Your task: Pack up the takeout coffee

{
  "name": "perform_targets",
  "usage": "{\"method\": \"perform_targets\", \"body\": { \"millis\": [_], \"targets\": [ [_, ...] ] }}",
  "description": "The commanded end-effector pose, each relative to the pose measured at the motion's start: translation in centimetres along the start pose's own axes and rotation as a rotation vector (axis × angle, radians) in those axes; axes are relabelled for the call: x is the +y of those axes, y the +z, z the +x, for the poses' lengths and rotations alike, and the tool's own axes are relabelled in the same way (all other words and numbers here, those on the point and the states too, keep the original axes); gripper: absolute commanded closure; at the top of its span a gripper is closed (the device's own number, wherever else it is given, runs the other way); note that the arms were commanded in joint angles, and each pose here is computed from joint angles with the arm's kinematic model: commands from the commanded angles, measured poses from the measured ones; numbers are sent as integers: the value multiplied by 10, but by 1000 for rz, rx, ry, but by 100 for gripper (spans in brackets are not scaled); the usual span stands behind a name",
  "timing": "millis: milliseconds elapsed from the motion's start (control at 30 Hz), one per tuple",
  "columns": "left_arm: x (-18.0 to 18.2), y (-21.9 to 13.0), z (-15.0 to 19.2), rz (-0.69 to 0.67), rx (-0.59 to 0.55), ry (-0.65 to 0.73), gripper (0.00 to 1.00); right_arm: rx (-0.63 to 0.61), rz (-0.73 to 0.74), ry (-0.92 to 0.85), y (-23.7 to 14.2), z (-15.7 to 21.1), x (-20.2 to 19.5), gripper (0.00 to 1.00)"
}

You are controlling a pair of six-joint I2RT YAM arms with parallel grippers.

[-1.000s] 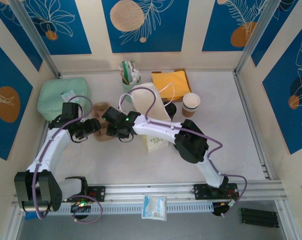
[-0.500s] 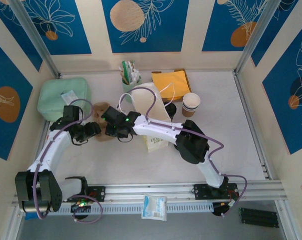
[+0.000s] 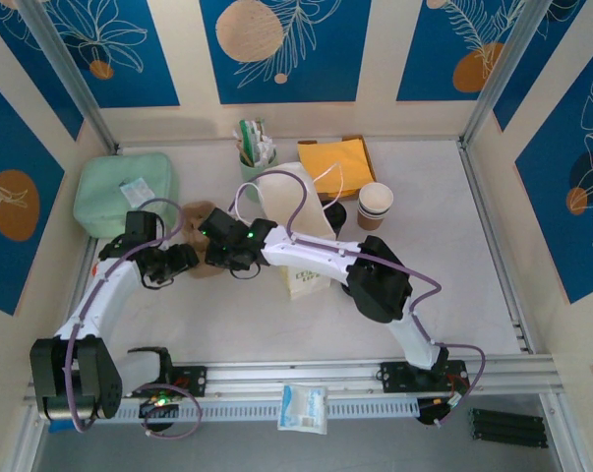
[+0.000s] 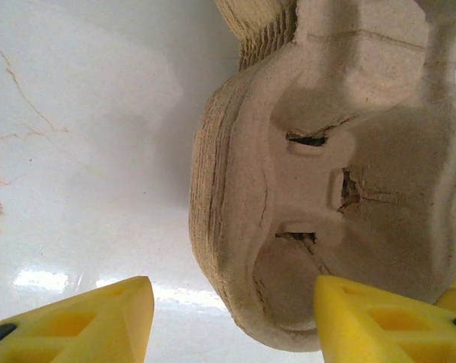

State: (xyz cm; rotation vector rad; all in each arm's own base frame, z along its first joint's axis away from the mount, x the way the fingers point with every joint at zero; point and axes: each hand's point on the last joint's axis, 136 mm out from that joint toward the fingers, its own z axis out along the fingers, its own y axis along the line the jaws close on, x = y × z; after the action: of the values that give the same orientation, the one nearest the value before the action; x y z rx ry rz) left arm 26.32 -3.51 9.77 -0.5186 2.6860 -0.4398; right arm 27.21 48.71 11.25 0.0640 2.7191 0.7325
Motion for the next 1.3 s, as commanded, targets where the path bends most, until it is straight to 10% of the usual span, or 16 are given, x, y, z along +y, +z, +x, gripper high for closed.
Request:
{"method": "perform_targets", "body": {
  "millis": [0,1267],
  "targets": [
    [1,-1,0,11,-10,1,42,0,-39,20,-9,-3,10,64],
    [-18,-27,-18,61,-64,10,41,11,-160,74,-13,-8,20,100]
  ]
}}
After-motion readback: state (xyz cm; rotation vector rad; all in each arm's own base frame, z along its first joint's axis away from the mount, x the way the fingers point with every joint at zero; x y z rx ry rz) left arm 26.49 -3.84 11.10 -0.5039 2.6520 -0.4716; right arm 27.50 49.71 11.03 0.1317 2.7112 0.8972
